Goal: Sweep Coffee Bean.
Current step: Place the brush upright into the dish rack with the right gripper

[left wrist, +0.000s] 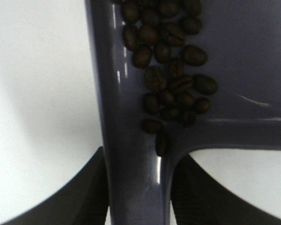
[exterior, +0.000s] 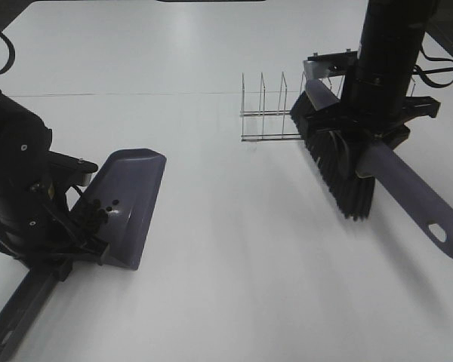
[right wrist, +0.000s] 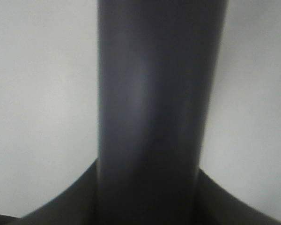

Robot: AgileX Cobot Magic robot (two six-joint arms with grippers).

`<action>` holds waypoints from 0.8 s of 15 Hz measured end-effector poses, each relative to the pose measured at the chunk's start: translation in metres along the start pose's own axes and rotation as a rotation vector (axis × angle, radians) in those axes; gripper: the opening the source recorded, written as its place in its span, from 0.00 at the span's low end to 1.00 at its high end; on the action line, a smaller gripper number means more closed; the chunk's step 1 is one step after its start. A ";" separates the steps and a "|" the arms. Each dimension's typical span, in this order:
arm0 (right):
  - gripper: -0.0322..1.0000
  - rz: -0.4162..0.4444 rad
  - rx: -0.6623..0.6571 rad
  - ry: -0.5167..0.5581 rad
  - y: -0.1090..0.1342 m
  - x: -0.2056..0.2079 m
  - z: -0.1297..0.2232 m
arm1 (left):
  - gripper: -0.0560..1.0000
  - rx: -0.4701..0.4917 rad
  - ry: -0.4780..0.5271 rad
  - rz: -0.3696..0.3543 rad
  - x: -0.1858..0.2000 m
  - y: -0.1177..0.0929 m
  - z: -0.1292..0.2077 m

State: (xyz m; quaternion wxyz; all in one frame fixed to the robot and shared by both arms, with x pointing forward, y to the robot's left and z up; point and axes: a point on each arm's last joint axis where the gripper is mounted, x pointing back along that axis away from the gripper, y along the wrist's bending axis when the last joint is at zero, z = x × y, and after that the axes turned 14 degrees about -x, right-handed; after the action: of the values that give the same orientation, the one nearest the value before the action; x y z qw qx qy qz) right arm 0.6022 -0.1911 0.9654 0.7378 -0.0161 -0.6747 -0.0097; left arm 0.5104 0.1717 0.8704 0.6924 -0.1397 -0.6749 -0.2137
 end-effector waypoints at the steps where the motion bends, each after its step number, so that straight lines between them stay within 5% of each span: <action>1: 0.32 0.017 -0.016 0.000 -0.010 -0.001 -0.002 | 0.38 0.005 -0.001 0.004 0.000 0.000 0.000; 4: 0.32 0.018 -0.076 0.009 -0.033 -0.005 -0.009 | 0.38 0.012 -0.001 0.010 0.000 -0.001 0.000; 12: 0.32 0.022 -0.061 0.094 -0.030 -0.041 -0.018 | 0.38 0.021 0.000 0.017 0.000 -0.002 0.000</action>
State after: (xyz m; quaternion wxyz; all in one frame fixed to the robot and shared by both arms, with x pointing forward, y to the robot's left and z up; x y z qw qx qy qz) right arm 0.6152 -0.2221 0.9231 0.7681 -0.0452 -0.6383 -0.0230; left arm 0.5097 0.1703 0.8703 0.6954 -0.1384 -0.6760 -0.2006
